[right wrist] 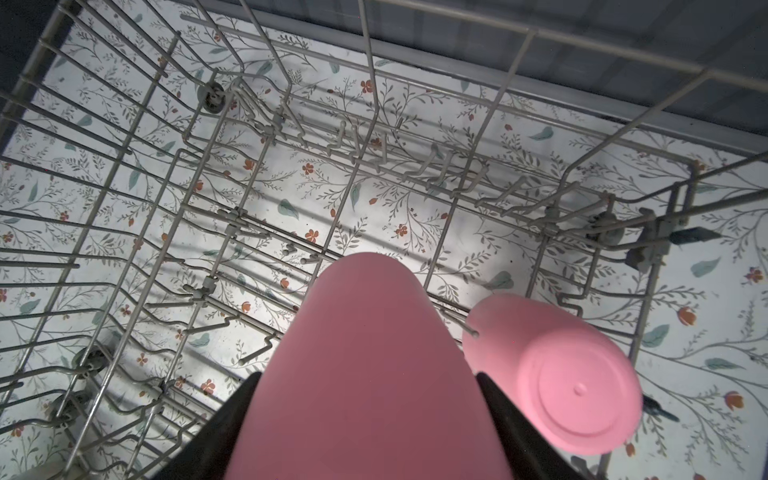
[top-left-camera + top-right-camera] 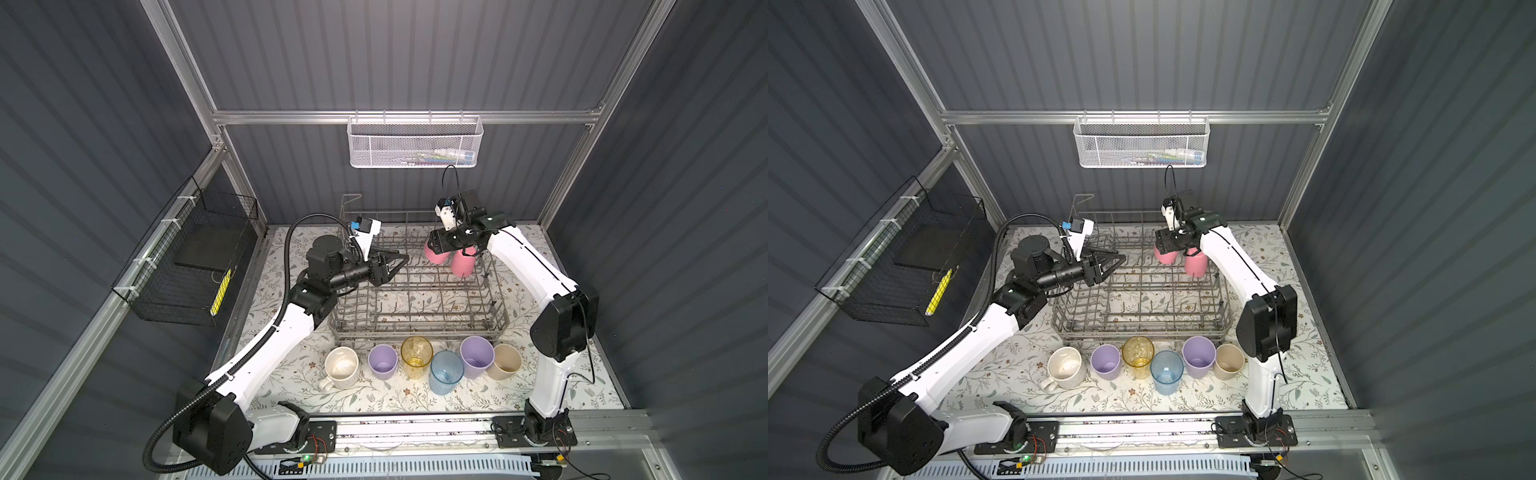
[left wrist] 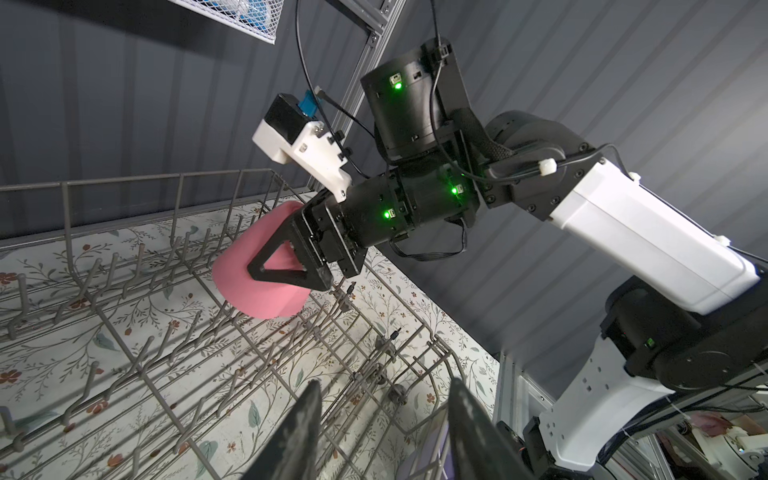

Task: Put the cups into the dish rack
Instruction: 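Lower the held cup onto the rack tines beside the first pink cup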

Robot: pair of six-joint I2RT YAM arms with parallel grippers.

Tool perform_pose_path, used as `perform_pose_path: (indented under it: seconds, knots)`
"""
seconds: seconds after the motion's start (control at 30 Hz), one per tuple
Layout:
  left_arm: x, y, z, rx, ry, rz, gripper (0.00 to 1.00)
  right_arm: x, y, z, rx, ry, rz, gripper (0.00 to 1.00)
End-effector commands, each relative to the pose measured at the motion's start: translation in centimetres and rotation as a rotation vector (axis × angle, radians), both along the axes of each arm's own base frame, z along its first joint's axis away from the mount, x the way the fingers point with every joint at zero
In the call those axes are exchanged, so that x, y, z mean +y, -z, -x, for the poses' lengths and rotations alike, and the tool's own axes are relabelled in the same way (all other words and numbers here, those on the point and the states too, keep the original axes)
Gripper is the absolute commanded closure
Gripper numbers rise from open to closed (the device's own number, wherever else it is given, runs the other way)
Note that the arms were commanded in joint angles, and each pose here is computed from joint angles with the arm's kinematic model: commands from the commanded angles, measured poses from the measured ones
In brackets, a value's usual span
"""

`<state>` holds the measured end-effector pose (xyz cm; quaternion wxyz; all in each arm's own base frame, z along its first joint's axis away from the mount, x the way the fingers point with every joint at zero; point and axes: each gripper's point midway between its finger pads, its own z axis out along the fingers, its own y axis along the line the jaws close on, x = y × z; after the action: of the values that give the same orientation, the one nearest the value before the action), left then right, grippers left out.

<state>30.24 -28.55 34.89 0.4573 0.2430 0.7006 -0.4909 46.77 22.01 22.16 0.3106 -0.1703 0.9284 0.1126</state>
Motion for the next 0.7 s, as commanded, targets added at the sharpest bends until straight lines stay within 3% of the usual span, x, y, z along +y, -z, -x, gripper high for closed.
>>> perform_pose_path:
  seconds: [0.0,0.67]
  knots:
    - [0.4,-0.1,0.5,-0.027,-0.001,-0.009,0.51,-0.4,0.5,-0.1,0.009,0.004,0.046,0.43]
    - [0.6,0.0,1.0,-0.028,0.004,-0.013,0.52,0.0,2.4,-2.2,0.019,0.012,0.089,0.40]
